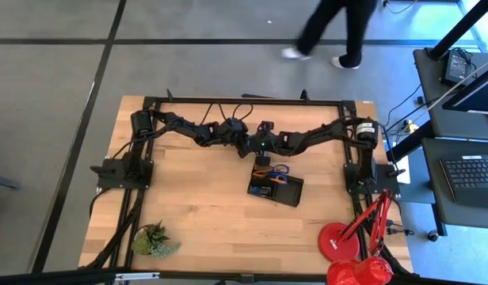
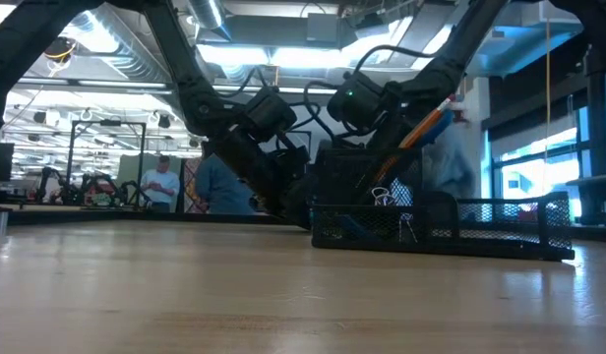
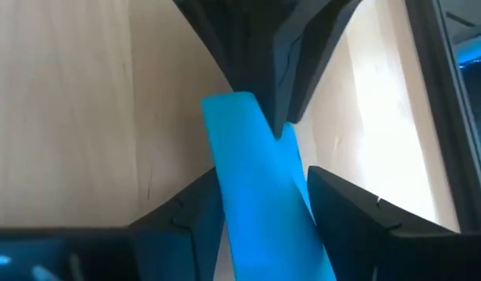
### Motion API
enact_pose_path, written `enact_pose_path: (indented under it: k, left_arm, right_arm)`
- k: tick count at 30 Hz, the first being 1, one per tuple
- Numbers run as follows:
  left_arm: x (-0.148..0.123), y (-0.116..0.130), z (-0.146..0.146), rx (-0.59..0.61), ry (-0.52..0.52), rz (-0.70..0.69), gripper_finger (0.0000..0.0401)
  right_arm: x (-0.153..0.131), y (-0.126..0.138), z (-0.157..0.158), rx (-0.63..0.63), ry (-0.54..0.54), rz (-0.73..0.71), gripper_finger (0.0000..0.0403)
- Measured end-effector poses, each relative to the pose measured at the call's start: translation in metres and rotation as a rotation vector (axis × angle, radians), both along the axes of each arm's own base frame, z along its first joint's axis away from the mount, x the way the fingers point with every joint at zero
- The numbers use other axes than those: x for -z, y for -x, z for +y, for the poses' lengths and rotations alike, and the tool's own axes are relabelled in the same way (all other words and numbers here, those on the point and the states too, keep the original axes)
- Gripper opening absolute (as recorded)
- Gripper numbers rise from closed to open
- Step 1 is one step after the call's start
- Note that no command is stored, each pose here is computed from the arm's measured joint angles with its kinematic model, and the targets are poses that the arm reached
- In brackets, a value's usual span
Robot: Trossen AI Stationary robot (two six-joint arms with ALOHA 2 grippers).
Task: Pick and place office supplies into organizer
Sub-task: Put the blue sticky note pad into the black desk organizer
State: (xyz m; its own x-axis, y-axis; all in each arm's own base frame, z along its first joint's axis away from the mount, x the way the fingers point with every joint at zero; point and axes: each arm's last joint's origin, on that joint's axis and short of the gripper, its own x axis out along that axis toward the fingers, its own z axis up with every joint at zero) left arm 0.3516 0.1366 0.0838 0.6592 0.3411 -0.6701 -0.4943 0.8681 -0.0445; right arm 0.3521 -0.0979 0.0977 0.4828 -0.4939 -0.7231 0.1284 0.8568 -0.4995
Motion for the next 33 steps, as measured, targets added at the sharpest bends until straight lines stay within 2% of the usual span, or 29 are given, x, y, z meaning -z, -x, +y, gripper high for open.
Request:
enact_pose_path:
  k: [11, 19, 24, 33]
  left_arm:
    - [0.0, 0.001, 0.001, -0.008, 0.015, 0.004, 0.0069]
    - [0.001, 0.001, 0.001, -0.008, 0.015, 0.007, 0.0051]
    - [0.001, 0.001, 0.001, -0.006, 0.016, 0.007, 0.0048]
    - [0.001, 0.001, 0.001, -0.004, 0.015, 0.008, 0.0047]
  right_arm:
    - [0.003, 0.004, 0.005, 0.034, 0.036, 0.071, 0.0182]
    - [0.003, 0.002, 0.014, -0.011, 0.059, 0.091, 0.0182]
    - [0.002, 0.002, 0.017, -0.004, 0.161, 0.141, 0.0182]
    - [0.003, 0.003, 0.017, -0.018, 0.183, 0.173, 0.0182]
